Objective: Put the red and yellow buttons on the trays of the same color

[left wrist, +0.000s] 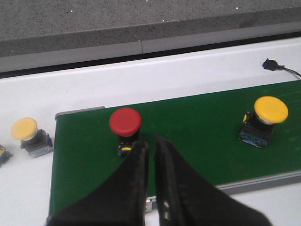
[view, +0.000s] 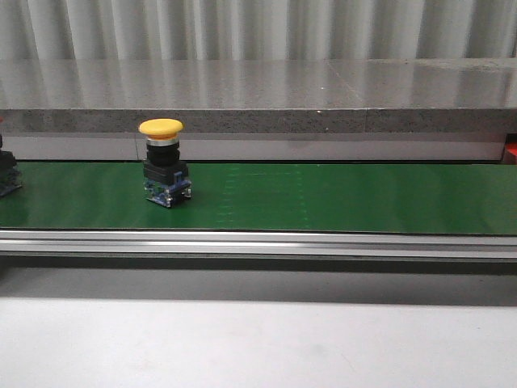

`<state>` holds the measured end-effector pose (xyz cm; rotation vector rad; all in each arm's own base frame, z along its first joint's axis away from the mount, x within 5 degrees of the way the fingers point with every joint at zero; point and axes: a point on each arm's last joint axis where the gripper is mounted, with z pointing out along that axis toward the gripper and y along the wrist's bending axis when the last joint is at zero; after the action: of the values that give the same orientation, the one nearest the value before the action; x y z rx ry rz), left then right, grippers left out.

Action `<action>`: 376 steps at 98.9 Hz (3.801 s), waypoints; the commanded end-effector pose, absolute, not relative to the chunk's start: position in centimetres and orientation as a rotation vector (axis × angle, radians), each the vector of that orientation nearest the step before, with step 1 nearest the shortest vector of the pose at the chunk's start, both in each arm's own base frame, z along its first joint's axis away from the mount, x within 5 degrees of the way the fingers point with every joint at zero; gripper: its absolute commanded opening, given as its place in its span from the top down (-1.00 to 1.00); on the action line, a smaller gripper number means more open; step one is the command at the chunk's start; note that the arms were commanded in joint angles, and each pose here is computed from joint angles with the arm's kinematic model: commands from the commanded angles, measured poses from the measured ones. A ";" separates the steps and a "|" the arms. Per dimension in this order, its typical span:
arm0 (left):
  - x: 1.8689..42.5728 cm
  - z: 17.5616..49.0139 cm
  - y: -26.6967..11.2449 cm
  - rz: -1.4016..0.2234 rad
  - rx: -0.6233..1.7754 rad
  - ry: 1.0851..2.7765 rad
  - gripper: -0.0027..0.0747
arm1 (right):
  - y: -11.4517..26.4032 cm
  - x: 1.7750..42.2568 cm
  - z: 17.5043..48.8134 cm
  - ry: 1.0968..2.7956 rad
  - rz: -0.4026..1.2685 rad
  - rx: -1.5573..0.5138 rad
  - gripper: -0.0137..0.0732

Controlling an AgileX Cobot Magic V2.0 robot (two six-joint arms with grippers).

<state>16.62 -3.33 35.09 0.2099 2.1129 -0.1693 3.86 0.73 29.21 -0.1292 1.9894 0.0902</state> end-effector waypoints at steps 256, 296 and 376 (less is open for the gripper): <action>8.8 31.2 -2.3 -0.225 0.175 1.935 0.95 | 17.2 35.1 26.7 2.453 0.296 -1.087 -0.08; 8.8 31.2 -2.3 -0.225 0.175 1.935 0.94 | 14.3 34.9 30.8 2.418 0.302 -0.799 0.50; 8.8 31.2 -2.3 -0.225 0.175 1.935 0.95 | -14.3 29.5 34.4 2.464 -0.138 0.643 0.50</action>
<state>8.57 -2.21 29.76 0.1946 2.0296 -0.2064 30.99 -12.56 32.64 0.5505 2.5773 -0.0548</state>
